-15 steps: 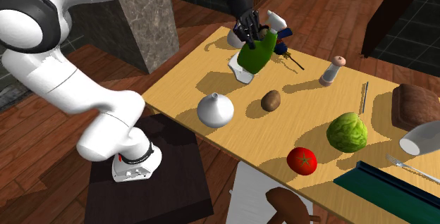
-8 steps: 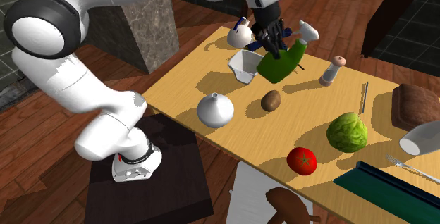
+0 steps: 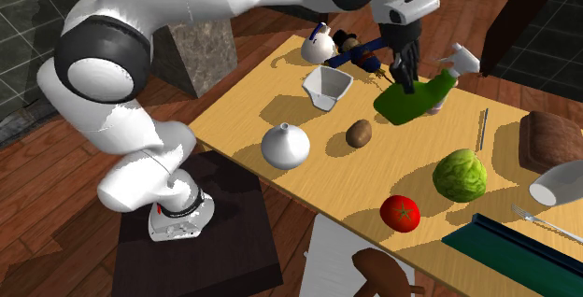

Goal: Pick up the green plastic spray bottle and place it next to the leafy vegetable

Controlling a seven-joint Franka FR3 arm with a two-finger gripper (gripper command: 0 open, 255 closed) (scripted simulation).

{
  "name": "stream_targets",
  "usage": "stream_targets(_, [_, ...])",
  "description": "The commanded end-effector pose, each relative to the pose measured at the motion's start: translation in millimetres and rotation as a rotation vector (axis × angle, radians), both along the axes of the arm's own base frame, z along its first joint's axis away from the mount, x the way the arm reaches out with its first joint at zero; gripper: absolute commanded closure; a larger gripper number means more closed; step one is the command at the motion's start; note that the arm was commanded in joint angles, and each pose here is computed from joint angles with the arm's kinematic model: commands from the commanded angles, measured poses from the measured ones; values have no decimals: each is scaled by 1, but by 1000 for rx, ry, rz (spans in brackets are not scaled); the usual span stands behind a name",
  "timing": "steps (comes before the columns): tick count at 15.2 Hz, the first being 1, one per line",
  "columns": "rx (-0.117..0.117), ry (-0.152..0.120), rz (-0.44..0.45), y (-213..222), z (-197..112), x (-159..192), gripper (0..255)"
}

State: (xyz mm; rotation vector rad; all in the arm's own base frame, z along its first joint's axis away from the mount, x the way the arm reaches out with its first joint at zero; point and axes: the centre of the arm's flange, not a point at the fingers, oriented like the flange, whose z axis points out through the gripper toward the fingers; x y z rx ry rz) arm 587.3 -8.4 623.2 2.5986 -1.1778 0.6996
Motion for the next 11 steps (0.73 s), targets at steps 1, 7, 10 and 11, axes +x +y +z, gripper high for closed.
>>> stream_targets(1, [-1,0,0,-24,-1,17,255])
stream_targets(7, [-1,0,0,-87,0,65,255])
stream_targets(10, [-1,0,0,-119,0,89,255])
stream_targets(11, [-1,0,0,-129,0,97,255])
